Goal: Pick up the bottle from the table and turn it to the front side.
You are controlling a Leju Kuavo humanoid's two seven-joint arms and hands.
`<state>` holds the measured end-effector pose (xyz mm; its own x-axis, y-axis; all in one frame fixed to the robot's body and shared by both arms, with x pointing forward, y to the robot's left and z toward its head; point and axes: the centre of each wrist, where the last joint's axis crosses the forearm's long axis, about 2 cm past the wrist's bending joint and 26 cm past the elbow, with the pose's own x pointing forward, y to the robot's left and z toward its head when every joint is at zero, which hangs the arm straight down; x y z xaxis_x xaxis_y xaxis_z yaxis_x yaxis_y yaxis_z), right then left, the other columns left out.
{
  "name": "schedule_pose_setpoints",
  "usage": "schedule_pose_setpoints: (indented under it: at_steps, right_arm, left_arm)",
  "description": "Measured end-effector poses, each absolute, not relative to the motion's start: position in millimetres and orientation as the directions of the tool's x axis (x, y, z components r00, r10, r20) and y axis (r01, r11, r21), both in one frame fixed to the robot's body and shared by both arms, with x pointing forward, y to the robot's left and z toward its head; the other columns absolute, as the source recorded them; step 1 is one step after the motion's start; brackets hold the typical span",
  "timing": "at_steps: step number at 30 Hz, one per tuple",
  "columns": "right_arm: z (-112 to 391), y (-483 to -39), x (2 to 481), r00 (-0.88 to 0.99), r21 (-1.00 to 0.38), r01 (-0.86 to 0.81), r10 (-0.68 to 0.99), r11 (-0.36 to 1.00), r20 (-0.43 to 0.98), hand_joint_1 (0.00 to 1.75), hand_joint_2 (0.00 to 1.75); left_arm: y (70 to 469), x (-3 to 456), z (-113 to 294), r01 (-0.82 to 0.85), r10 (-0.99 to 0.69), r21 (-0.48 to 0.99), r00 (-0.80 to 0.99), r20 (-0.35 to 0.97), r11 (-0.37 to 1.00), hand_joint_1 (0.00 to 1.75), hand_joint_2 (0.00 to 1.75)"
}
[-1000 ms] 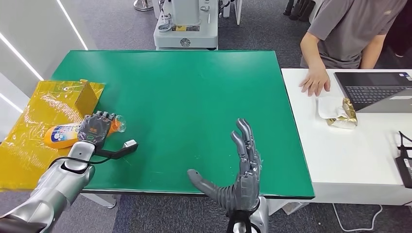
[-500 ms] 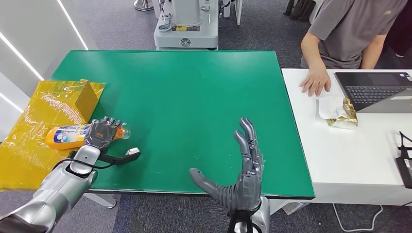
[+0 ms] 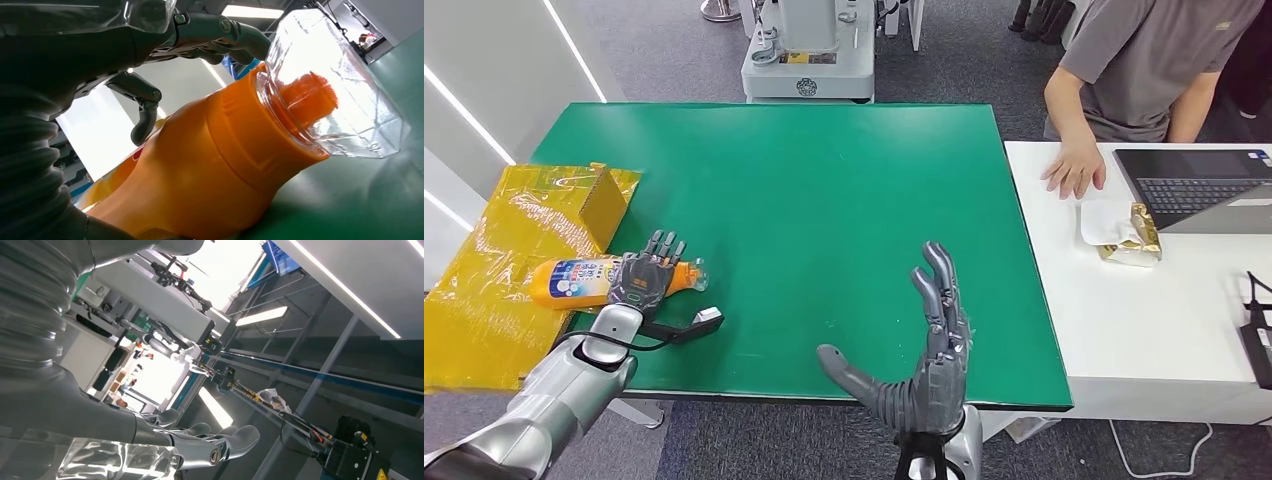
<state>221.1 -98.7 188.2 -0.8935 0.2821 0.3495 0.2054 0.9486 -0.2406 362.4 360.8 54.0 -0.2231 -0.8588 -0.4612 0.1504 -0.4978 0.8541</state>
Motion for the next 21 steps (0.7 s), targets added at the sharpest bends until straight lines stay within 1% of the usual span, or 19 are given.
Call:
schedule_pose_setpoints:
  at_steps: [17, 19, 21]
  right_arm:
    - [187.7, -99.7, 221.5, -0.890, -0.236, 0.209, 0.285, 0.949, 0.357, 0.00, 1.75]
    - [187.7, -99.7, 221.5, -0.890, -0.236, 0.209, 0.285, 0.949, 0.357, 0.00, 1.75]
    - [187.7, -99.7, 221.5, -0.890, -0.236, 0.209, 0.285, 0.949, 0.357, 0.00, 1.75]
  left_arm:
    - [359.1, 361.8, 53.5, 0.130, -0.870, 0.868, -0.199, -0.450, -0.479, 0.00, 1.75]
    - [358.8, 361.7, 53.8, 0.107, -0.874, 0.875, -0.191, -0.447, -0.472, 0.00, 1.75]
    - [358.3, 361.4, 54.9, 0.038, -0.885, 0.894, -0.169, -0.434, -0.446, 0.00, 1.75]
